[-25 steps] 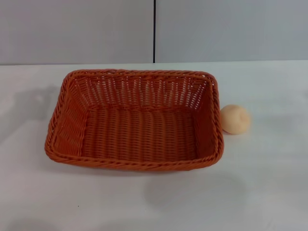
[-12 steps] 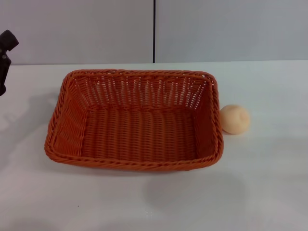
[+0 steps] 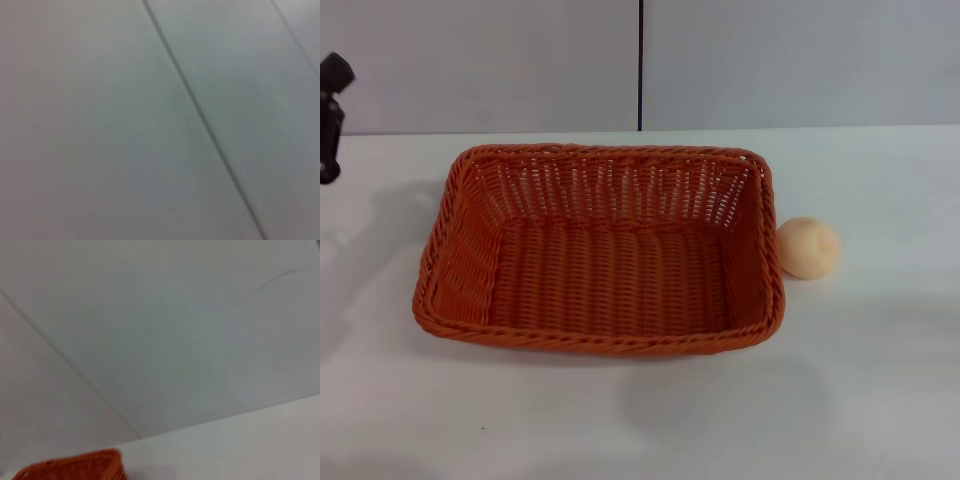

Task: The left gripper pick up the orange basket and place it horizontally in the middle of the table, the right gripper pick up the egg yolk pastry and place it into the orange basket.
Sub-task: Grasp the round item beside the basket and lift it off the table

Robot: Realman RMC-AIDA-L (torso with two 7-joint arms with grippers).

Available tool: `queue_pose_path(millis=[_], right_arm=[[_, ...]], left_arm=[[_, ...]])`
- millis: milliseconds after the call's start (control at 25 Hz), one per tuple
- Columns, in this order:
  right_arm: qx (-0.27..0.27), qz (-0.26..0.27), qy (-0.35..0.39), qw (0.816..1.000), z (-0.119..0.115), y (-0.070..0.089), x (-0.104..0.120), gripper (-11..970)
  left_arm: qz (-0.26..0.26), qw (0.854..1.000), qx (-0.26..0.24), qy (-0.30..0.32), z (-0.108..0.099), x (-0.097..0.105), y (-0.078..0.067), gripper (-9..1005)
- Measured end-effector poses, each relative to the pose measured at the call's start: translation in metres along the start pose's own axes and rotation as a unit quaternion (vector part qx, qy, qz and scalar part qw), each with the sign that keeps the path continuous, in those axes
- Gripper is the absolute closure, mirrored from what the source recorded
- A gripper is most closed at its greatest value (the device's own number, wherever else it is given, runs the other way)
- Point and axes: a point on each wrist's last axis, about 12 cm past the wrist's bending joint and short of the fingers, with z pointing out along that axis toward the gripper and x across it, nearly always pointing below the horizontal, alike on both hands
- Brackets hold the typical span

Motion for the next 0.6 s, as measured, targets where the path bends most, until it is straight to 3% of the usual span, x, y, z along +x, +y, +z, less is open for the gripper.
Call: queue_pose_path(millis=[200,560,600], right_arm=[[-0.048,0.000,0.041,0.998,0.031,0.004,-0.010,305],[-0.065,0.016,0.140,0.988,0.071,0.008,-0.038,305],[-0.065,0.016,0.140,0.988,0.071,0.008,-0.038,305]], left_arm=[[-0.023,0.999,-0.041,-0.012,-0.002,0.002,0.001,978],[-0.049,0.994,-0.099,-0.004,-0.006,0.009,0.004,969],[-0.049,0.994,-0.099,-0.004,-0.006,0.009,0.004,902]])
